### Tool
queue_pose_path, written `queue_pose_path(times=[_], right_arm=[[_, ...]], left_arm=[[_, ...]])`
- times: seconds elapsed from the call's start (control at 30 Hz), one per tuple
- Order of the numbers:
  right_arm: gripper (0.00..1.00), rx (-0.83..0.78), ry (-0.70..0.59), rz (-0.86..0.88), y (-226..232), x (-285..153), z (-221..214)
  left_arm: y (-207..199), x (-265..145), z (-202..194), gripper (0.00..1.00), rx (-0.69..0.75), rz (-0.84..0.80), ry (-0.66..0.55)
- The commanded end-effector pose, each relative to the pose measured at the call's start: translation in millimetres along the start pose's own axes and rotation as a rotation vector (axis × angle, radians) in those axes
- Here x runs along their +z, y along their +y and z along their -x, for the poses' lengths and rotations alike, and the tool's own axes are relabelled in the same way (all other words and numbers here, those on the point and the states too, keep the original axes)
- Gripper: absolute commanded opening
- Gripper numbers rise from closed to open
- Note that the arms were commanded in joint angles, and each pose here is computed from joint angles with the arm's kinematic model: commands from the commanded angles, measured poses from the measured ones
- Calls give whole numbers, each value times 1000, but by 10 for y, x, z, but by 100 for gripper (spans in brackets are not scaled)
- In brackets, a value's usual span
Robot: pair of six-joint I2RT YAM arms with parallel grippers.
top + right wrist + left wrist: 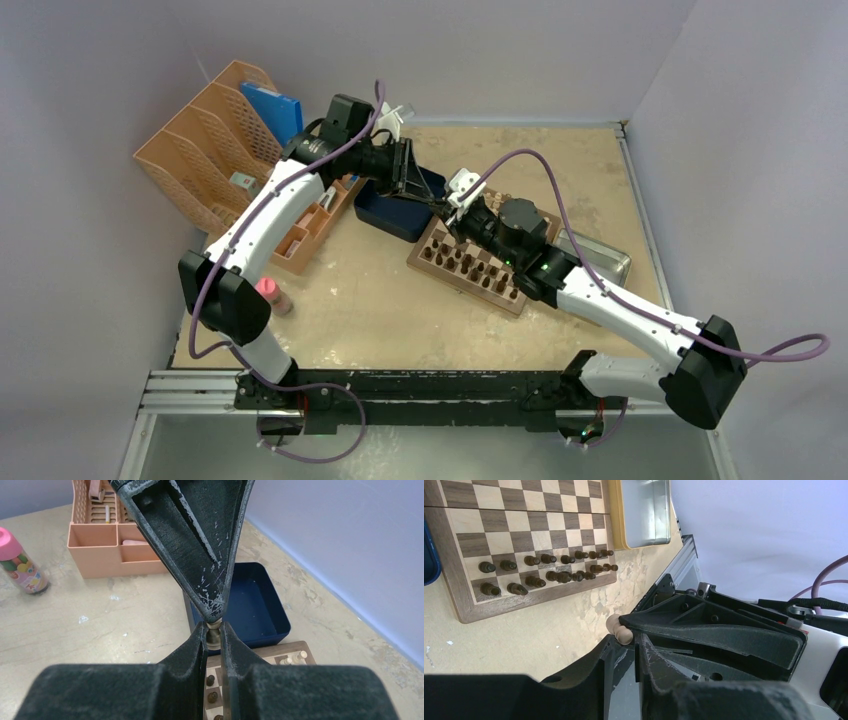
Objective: Set up the chess pieces on the board
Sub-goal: Place the chess piece on the chessboard.
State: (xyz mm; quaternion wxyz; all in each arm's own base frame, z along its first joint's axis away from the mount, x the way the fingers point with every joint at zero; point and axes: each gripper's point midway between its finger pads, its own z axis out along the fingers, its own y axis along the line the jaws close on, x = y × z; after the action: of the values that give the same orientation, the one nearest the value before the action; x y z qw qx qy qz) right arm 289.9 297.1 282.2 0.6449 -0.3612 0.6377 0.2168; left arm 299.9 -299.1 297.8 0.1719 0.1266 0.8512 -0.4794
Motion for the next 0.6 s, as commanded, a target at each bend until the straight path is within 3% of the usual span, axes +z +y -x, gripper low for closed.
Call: queue_pose_path(times=[0.0,0.27,0.5,0.57], right_arm=[[9,-1,-96,-26,-79,18,378],[9,-8,-109,-29,-87,27,405],[11,-9,-95,-26,-80,34,365],[17,-5,-83,-24,-72,32,332]], left_arm=[[-8,4,-9,22,34,2,-5],[25,103,30,24,33,-4,1],[51,136,18,0,46,2,9],[63,138,31,0,54,9,5]])
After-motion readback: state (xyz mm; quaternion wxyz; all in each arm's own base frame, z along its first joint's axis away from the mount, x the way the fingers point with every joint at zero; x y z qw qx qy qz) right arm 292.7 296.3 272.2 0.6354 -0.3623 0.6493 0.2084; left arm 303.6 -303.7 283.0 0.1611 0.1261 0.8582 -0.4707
